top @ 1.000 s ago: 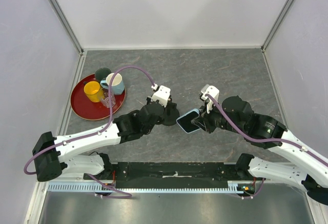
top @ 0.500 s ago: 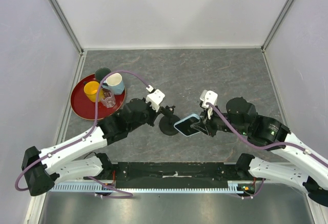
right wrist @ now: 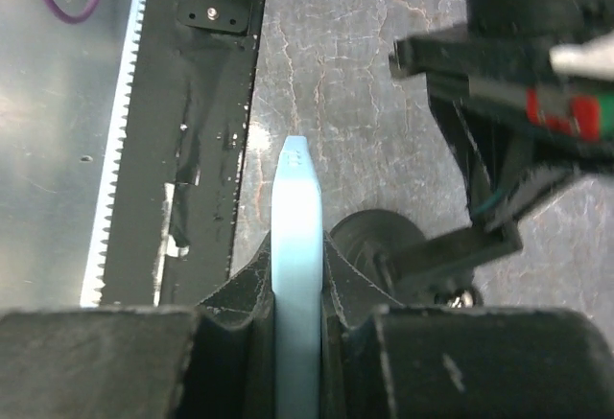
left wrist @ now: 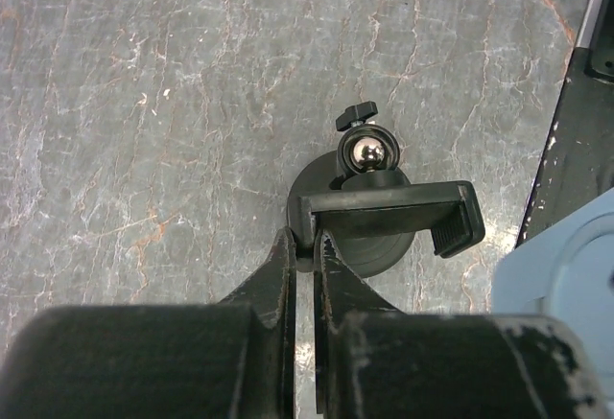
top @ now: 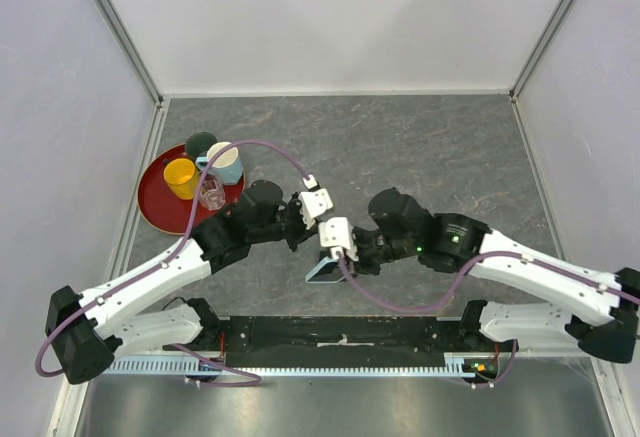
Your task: Place the phone on the phone stand
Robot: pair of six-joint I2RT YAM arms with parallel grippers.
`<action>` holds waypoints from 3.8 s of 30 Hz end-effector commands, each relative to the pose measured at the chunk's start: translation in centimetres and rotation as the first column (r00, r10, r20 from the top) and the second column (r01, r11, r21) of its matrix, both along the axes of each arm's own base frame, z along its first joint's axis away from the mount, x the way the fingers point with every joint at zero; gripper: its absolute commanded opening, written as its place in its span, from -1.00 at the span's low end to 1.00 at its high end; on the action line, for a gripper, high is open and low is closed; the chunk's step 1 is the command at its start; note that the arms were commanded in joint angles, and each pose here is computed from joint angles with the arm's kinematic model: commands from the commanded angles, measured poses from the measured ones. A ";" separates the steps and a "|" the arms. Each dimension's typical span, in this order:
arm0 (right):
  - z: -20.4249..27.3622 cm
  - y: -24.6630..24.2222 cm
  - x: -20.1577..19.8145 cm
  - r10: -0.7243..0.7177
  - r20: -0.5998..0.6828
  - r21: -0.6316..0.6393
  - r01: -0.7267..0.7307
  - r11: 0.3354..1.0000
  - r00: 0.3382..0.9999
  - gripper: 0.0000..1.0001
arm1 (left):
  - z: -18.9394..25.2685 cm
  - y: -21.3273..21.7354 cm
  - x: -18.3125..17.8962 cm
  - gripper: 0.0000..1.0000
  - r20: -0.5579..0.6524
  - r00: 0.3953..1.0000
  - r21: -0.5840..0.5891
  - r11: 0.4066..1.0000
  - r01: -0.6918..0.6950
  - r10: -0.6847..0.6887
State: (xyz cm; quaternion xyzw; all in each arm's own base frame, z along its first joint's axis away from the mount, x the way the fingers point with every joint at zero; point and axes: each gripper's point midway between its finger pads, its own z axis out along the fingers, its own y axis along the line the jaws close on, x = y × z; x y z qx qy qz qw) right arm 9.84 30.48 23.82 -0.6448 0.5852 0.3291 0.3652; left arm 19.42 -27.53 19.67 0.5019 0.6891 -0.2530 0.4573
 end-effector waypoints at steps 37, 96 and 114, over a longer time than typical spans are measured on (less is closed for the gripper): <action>-1.5 1.5 5.9 -0.059 0.192 -0.148 0.088 0.985 0.980 -1.00 | 0.9 -0.1 0.2 -0.95 -0.004 1.000 -0.041 0.999 0.022 -0.022; -6.3 -7.4 12.9 -0.916 0.346 -0.237 0.963 0.126 0.205 -1.00 | 4.8 4.2 3.9 -0.95 0.049 0.856 -0.175 0.848 -0.500 0.515; -6.5 -5.6 12.6 -0.943 0.136 -0.280 0.925 0.258 0.304 -0.91 | 5.3 5.2 4.0 -0.95 0.052 0.832 -0.195 0.823 -0.533 0.552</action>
